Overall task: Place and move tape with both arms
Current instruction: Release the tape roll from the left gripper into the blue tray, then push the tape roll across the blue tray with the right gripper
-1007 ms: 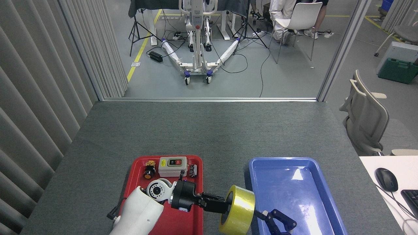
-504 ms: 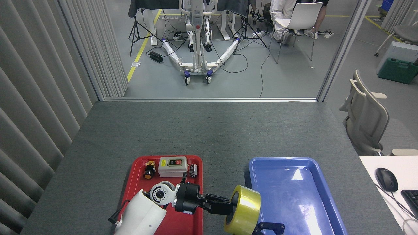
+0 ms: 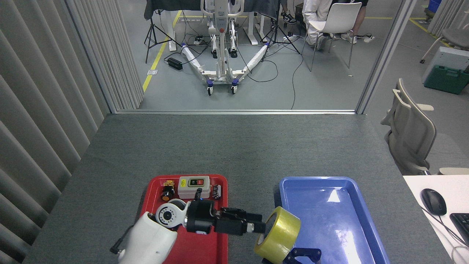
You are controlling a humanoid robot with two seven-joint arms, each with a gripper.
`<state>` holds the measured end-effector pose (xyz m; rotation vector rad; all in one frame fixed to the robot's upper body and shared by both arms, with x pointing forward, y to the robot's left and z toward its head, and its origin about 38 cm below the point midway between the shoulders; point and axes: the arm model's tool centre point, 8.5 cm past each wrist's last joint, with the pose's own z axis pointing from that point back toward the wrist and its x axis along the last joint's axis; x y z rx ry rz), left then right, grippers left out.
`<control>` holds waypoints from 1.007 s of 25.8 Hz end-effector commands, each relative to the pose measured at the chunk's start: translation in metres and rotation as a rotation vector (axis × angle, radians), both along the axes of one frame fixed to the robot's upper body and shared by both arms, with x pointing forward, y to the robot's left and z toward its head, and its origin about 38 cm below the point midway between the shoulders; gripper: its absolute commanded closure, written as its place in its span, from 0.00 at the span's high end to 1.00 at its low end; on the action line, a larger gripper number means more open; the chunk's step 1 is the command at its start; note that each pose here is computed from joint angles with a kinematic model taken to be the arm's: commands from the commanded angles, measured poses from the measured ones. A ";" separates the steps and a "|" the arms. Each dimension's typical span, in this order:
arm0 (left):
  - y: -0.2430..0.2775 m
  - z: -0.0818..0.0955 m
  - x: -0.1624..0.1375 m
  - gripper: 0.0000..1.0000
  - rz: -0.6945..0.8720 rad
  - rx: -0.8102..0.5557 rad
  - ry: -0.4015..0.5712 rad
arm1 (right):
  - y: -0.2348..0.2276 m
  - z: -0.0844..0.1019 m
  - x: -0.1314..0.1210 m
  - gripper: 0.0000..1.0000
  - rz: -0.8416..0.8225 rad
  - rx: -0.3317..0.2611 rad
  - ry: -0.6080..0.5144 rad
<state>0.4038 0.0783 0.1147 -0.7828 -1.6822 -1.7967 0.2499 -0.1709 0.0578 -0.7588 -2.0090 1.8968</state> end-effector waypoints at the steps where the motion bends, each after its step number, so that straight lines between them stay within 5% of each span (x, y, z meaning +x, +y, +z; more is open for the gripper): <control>1: 0.059 0.020 0.029 1.00 0.300 -0.029 0.113 | -0.009 0.006 0.004 0.01 -0.032 0.040 -0.010; 5: 0.131 0.011 0.040 1.00 0.744 -0.119 0.235 | -0.040 -0.004 0.020 0.00 -0.275 -0.004 0.201; 8: 0.148 0.000 0.025 0.99 0.975 -0.142 0.150 | -0.070 -0.007 0.048 0.00 -0.633 0.004 0.395; 14: 0.163 -0.017 -0.019 0.99 1.298 0.163 -0.571 | -0.097 0.004 0.079 0.00 -0.866 -0.096 0.596; 16: 0.168 -0.029 -0.033 0.99 1.360 0.276 -0.725 | -0.101 0.007 0.086 0.00 -0.869 -0.157 0.666; 20: 0.177 -0.043 -0.049 0.99 1.450 0.409 -0.745 | -0.103 0.013 0.095 0.00 -0.835 -0.224 0.794; 26: 0.215 -0.028 -0.053 1.00 1.542 0.448 -0.687 | -0.106 0.015 0.097 0.00 -0.817 -0.323 0.998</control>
